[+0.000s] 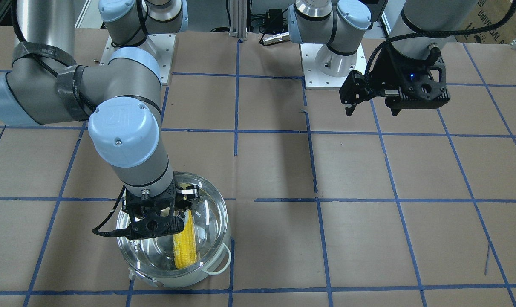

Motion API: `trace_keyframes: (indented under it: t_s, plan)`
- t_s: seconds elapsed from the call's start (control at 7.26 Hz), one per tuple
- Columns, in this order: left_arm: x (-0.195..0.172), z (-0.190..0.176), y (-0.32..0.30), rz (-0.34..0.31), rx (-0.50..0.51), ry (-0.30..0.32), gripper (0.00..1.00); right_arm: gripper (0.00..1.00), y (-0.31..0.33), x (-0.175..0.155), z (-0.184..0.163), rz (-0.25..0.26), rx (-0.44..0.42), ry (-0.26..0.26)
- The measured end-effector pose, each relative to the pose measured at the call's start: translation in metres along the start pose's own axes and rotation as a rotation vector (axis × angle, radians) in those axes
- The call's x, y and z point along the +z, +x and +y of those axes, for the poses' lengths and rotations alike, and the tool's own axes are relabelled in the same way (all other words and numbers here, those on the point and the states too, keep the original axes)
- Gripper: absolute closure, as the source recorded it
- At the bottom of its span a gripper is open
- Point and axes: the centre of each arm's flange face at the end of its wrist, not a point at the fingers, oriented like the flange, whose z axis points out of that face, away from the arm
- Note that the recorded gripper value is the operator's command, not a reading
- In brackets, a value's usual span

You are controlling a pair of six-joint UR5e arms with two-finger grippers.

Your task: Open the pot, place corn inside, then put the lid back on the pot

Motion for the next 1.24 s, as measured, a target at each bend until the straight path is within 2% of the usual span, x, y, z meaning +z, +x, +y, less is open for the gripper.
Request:
trace_keyframes:
  t_s: [0.14, 0.28, 0.41, 0.83, 0.96, 1.1, 1.24]
  plan:
    - [0.001, 0.000, 0.000, 0.000, 0.000, -0.001, 0.00, 0.45, 0.001, 0.000, 0.000, 0.003, 0.000, 0.001]
    - [0.001, 0.000, 0.000, 0.000, 0.000, -0.002, 0.00, 0.34, 0.001, 0.001, 0.000, 0.005, 0.000, 0.004]
    - [0.002, 0.001, 0.000, 0.000, 0.000, -0.003, 0.00, 0.28, 0.001, 0.001, -0.001, 0.006, 0.000, 0.013]
    - [0.002, 0.002, 0.000, 0.000, 0.001, -0.005, 0.00, 0.26, 0.000, -0.002, -0.005, 0.007, 0.000, 0.049]
    - [0.003, 0.002, 0.001, 0.000, 0.001, -0.006, 0.00, 0.23, 0.000, -0.002, -0.005, 0.007, 0.001, 0.053]
    - [0.003, 0.002, 0.001, 0.000, 0.001, -0.007, 0.00, 0.00, -0.001, -0.005, -0.005, 0.008, 0.000, 0.059]
    - [0.003, 0.003, 0.001, 0.000, 0.001, -0.007, 0.00, 0.00, -0.001, -0.009, -0.003, 0.008, 0.001, 0.063]
